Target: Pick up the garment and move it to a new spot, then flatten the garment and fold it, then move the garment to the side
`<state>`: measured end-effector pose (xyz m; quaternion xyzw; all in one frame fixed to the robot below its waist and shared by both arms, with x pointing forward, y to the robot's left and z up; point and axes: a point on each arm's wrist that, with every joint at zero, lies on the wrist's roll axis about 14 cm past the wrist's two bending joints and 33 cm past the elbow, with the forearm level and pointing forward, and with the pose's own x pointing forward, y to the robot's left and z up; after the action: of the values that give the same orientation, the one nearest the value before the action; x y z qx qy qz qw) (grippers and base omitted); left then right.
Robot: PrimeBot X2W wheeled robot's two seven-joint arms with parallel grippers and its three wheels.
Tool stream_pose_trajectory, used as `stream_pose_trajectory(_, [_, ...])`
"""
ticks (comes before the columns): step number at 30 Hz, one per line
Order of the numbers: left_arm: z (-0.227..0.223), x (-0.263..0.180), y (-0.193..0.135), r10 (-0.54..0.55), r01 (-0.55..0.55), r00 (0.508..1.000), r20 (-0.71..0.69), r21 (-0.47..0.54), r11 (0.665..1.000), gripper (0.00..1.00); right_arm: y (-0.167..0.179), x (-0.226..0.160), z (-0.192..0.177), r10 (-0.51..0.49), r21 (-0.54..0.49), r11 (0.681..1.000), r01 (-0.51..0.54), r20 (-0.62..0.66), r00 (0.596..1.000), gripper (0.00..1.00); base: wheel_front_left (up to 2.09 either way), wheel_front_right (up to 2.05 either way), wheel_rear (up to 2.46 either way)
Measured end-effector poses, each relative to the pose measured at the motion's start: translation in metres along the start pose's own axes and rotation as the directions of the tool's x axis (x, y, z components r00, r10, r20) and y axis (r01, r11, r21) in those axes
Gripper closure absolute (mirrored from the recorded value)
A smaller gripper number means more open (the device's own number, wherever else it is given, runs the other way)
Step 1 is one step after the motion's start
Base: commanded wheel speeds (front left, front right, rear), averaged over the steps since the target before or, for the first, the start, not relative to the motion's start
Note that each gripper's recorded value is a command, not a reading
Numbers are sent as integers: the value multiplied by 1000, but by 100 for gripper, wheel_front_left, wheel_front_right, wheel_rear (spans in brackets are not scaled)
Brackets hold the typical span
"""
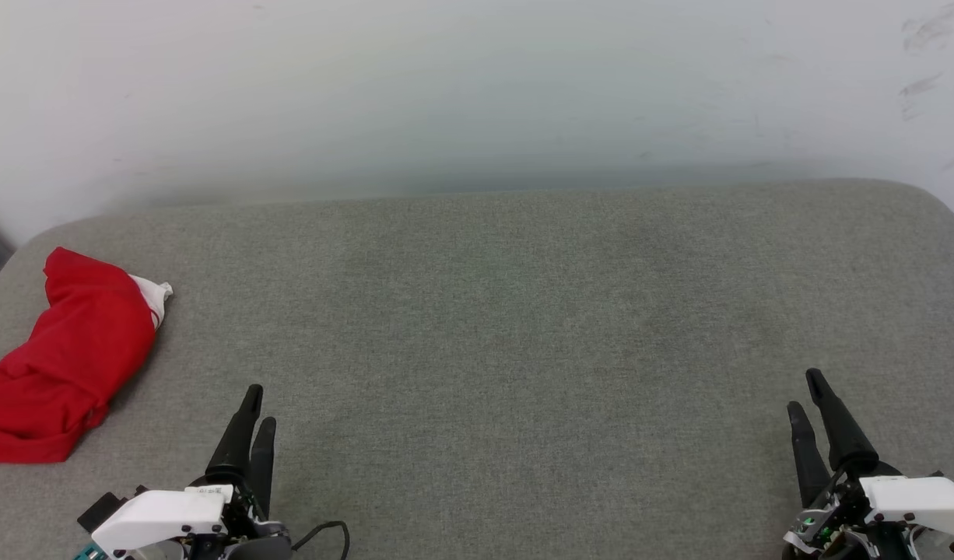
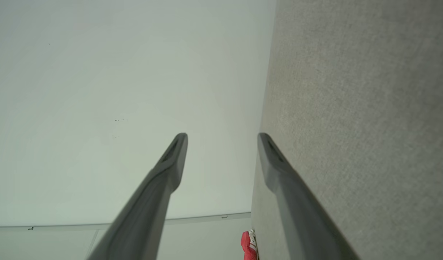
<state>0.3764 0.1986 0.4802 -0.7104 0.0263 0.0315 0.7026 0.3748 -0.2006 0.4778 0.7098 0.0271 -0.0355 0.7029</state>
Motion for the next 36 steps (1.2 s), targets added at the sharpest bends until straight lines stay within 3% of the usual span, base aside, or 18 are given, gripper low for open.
stream_pose_trajectory(8, [9, 0, -6, -16, 12, 999, 44, 80, 997, 0, -1, 0, 5, -5, -53, 999, 7, 34, 999, 0, 0, 0, 0])
stream_pose_trajectory(18, [18, 2, -21, -34, 9, 996, 87, 272, 962, 0, 16, 1, 12, 46, -275, 961, -27, 65, 997, 0, 0, 0, 0])
stream_pose_trajectory(26, [16, -1, -24, -28, -19, 994, 104, 428, 904, 0, 31, -1, 6, 95, -471, 880, -62, 47, 994, 0, 0, 0, 0])
stream_pose_trajectory(36, [11, -4, -25, -23, -57, 993, 118, 633, 772, 0, 41, -3, -3, 133, -657, 749, -85, 23, 991, 0, 0, 0, 0])
